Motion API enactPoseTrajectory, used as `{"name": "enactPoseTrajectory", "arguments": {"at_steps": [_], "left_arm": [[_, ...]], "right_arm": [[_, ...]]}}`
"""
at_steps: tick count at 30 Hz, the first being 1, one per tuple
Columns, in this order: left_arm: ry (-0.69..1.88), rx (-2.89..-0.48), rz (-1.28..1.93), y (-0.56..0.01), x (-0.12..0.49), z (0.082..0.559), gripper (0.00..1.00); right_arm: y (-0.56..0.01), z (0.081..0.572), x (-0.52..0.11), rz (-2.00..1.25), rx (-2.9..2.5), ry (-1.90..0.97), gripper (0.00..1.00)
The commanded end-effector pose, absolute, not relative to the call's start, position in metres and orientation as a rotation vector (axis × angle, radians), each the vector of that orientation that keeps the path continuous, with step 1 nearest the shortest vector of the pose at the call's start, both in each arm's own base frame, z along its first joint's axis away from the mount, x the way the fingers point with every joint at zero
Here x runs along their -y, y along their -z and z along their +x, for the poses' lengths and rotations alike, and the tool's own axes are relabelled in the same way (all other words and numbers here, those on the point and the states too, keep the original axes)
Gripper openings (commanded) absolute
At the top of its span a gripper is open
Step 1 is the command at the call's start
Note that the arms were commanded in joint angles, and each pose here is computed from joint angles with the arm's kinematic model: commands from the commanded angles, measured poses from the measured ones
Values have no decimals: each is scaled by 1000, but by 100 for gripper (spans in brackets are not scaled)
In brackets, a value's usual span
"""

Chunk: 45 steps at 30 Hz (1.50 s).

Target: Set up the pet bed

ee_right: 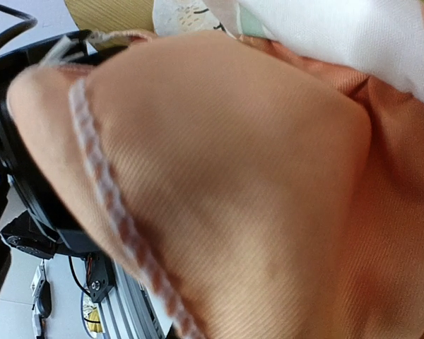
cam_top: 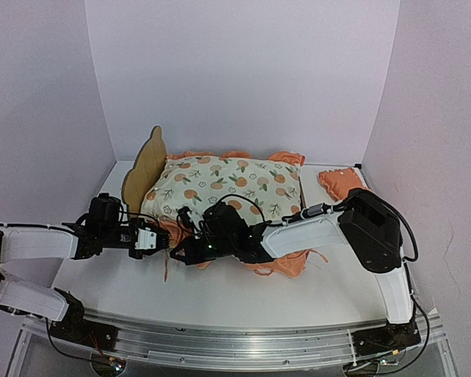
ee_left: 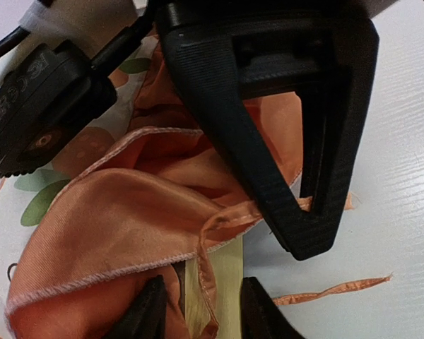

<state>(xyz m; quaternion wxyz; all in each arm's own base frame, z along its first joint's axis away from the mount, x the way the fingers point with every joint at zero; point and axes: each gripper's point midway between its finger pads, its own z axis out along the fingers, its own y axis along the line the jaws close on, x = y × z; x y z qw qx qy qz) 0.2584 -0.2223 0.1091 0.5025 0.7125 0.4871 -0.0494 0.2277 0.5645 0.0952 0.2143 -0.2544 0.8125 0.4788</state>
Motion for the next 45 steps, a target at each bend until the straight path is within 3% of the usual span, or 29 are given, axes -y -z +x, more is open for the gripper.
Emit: {"name": "enactPoseTrajectory", "arguments": {"at_steps": [1,11,16,18,21,26,33,45], "left_arm": [[107,-1062,1734,-128,232,266,31],[101,-1041,1771,-121,233,266,20],[82,-1039,1754,-128,233,269,0],[81,-1058,1740,-133,233,271,0],[71,-1100,1710,-140,231,277,0],[65,-1103,1710,-141,228,276,0],[86,-1118,1702,-138,228,274,0],[103,-1127,1695,-140,229,274,0]], "right_arm": [[-134,223,-573,-726,-2176,-1419,0],[-144,217,-577,-757,-2141,-1481,0],[-143,221,-580,-743,-2141,-1475,0],[-135,227,-576,-691,-2169,-1435,5],[-115,242,-561,-549,-2235,-1262,27],[-82,224,-554,-644,-2220,-878,47],[-62,206,-581,-782,-2115,-639,50],[-10,232,-596,-864,-2092,-364,55]]}}
